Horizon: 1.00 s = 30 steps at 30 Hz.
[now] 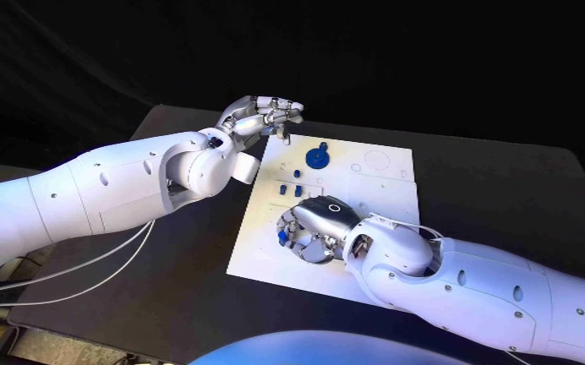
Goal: Assemble the parts on the task board
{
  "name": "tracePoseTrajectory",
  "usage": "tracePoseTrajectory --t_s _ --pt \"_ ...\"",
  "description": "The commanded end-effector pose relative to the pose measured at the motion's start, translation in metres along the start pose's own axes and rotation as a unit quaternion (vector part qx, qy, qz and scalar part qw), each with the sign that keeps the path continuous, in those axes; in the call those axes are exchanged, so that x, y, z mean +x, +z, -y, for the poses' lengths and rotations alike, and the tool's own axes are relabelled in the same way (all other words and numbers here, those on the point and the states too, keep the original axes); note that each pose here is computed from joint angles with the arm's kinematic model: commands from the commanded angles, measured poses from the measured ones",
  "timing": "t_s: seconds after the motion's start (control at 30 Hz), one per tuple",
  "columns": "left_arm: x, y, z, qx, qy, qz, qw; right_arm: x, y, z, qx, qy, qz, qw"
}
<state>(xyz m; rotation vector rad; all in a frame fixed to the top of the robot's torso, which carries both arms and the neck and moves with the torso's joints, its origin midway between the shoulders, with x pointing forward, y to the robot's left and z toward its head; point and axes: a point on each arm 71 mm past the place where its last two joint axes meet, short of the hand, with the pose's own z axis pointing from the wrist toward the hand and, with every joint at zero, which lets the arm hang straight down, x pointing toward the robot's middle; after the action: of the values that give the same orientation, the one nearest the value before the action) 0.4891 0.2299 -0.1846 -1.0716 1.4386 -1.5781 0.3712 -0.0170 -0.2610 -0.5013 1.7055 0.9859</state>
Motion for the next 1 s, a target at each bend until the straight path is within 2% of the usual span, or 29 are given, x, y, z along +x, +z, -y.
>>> tracePoseTrajectory --t_s 0.03,0.13,0.33,0.53,0.63,0.73,0.83,1.0 --pt "0.0026 0.0004 0.0009 0.002 -0.003 -0.010 1.000 0.000 0.000 -0.002 -0.004 -0.003 0.001 1.000" --pt "0.0025 0.0003 0.0009 0.002 -0.003 -0.010 1.000 -0.002 -0.002 -0.001 -0.002 0.000 0.014 1.000" --pt "0.0018 0.0001 0.0007 0.001 -0.003 -0.010 1.000 -0.011 -0.017 0.004 0.003 0.021 0.062 0.998" --pt "0.0008 -0.0004 0.0003 0.000 -0.003 -0.010 1.000 -0.032 -0.039 0.013 0.005 0.068 0.113 0.991" --pt "0.0002 -0.0009 -0.0002 -0.001 -0.002 -0.010 1.000 -0.046 -0.054 0.026 0.026 0.103 0.125 0.986" --pt "-0.0005 -0.0013 -0.0005 -0.002 -0.002 -0.009 1.000 -0.056 -0.067 0.045 0.067 0.146 0.114 0.980" --pt "-0.0019 -0.0023 -0.0011 -0.003 -0.001 -0.008 1.000 -0.065 -0.087 0.070 0.122 0.190 0.088 0.970" --pt "-0.0027 -0.0034 -0.0017 -0.003 -0.001 -0.009 1.000 -0.070 -0.122 0.098 0.182 0.218 0.055 0.957"
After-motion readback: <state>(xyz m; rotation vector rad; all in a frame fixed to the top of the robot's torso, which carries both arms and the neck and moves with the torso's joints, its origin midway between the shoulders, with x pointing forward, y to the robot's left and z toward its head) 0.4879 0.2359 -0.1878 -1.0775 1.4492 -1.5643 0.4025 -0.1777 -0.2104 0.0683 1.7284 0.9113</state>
